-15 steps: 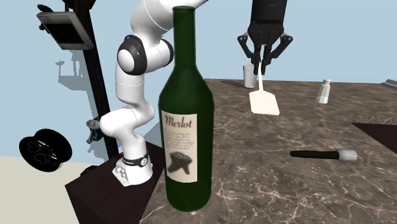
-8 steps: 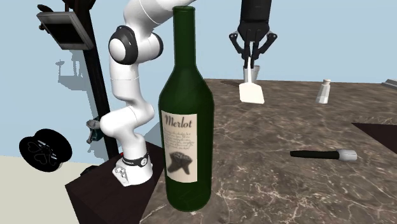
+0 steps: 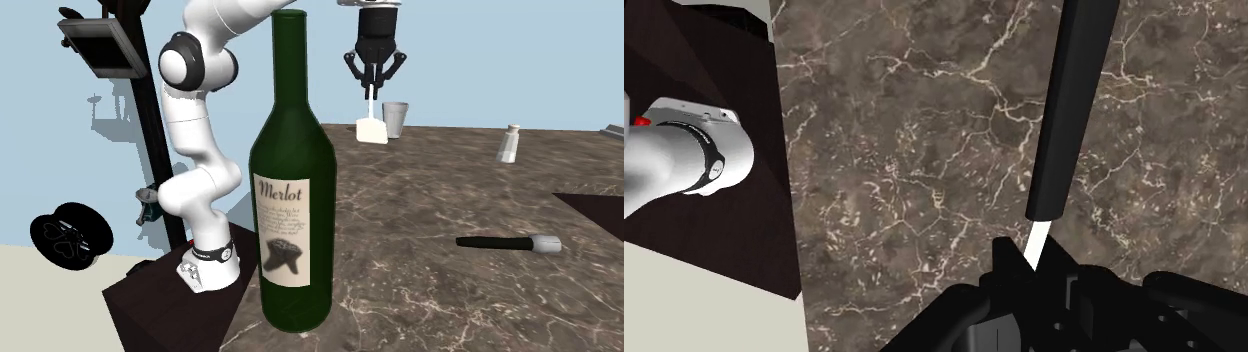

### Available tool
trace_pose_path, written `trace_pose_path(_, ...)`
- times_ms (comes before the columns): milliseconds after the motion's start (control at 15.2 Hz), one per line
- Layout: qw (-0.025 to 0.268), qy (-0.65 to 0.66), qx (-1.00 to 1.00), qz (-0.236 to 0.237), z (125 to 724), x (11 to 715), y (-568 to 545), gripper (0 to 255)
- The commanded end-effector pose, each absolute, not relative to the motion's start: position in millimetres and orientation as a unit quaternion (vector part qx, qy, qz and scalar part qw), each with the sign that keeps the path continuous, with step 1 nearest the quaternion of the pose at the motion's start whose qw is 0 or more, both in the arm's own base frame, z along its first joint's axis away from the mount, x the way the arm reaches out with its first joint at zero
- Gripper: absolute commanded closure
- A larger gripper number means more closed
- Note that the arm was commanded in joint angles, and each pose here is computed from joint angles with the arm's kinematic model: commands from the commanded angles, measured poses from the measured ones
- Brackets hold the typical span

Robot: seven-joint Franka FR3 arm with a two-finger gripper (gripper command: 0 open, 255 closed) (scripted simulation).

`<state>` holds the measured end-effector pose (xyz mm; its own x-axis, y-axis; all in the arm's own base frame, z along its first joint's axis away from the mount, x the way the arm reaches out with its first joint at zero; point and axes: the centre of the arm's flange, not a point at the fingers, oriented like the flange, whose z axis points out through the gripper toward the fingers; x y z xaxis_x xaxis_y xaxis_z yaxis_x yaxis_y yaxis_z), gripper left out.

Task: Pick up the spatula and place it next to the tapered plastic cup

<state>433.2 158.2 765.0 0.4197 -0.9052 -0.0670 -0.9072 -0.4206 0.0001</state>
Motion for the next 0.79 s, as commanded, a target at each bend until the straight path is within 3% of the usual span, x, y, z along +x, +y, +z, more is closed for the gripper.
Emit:
trace_pose_path(0, 0.018, 0.538, -0.842, 0.028, 764.8, 413.8, 179.8, 255)
trace_pose_path(726, 0.018, 0.538, -0.842, 0.028, 764.9, 314.7, 285.9, 255)
